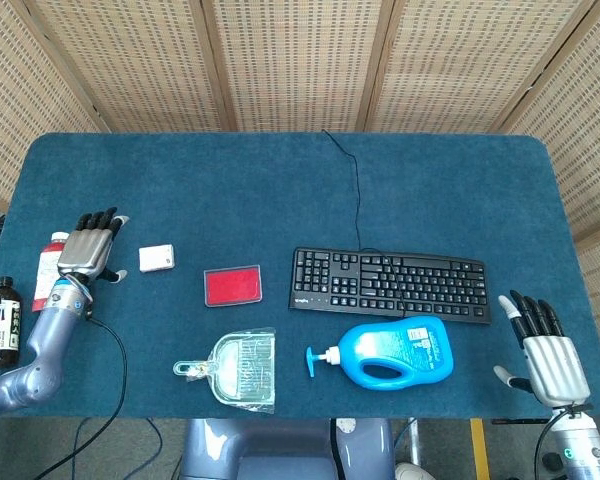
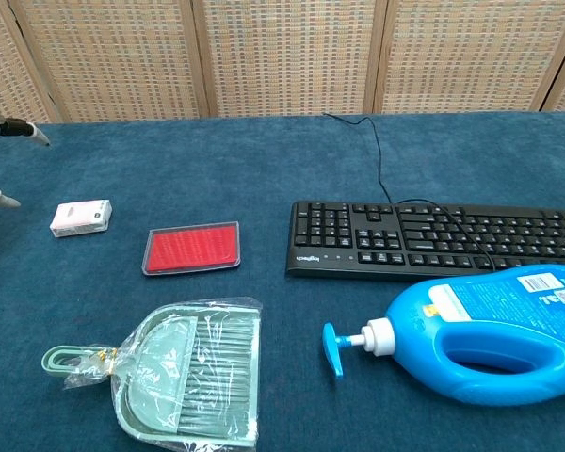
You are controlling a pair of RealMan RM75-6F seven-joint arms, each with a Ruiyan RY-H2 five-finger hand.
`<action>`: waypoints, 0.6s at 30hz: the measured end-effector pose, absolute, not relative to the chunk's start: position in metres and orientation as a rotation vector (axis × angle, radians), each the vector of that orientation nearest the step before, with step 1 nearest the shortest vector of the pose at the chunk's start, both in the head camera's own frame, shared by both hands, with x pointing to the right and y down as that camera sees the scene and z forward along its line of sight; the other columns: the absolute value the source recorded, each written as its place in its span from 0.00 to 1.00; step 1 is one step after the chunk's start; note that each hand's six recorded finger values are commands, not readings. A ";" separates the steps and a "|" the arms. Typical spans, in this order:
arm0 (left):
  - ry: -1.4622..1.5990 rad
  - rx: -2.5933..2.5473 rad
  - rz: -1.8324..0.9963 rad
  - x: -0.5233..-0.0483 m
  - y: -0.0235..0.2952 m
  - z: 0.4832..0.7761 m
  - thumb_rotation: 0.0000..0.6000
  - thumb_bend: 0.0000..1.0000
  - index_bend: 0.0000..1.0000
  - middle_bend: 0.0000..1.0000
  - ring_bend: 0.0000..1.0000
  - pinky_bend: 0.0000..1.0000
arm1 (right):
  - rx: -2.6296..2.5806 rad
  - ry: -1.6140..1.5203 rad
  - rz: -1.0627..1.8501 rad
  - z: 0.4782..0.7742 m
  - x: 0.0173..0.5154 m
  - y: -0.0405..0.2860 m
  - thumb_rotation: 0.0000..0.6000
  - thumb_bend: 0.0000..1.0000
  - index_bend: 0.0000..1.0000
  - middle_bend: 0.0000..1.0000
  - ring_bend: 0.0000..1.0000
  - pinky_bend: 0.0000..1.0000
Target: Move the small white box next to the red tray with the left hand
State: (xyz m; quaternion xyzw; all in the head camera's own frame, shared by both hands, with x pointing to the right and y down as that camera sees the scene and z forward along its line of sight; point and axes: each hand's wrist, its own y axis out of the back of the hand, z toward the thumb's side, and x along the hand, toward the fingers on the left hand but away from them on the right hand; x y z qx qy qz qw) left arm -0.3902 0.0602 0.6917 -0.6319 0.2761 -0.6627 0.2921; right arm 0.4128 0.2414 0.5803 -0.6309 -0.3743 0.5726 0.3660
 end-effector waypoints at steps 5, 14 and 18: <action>0.724 -1.700 -1.807 -0.382 0.058 0.710 1.00 0.24 0.17 0.00 0.00 0.00 | -1.626 -0.951 1.478 0.583 0.412 0.242 1.00 0.00 0.01 0.00 0.00 0.00; 0.696 -1.716 -1.830 -0.367 0.058 0.732 1.00 0.24 0.20 0.00 0.00 0.00 | -1.628 -0.950 1.494 0.587 0.414 0.240 1.00 0.00 0.01 0.00 0.00 0.00; 0.685 -1.716 -1.836 -0.363 0.059 0.739 1.00 0.24 0.21 0.00 0.00 0.00 | -1.631 -0.946 1.498 0.589 0.414 0.240 1.00 0.00 0.01 0.00 0.00 0.00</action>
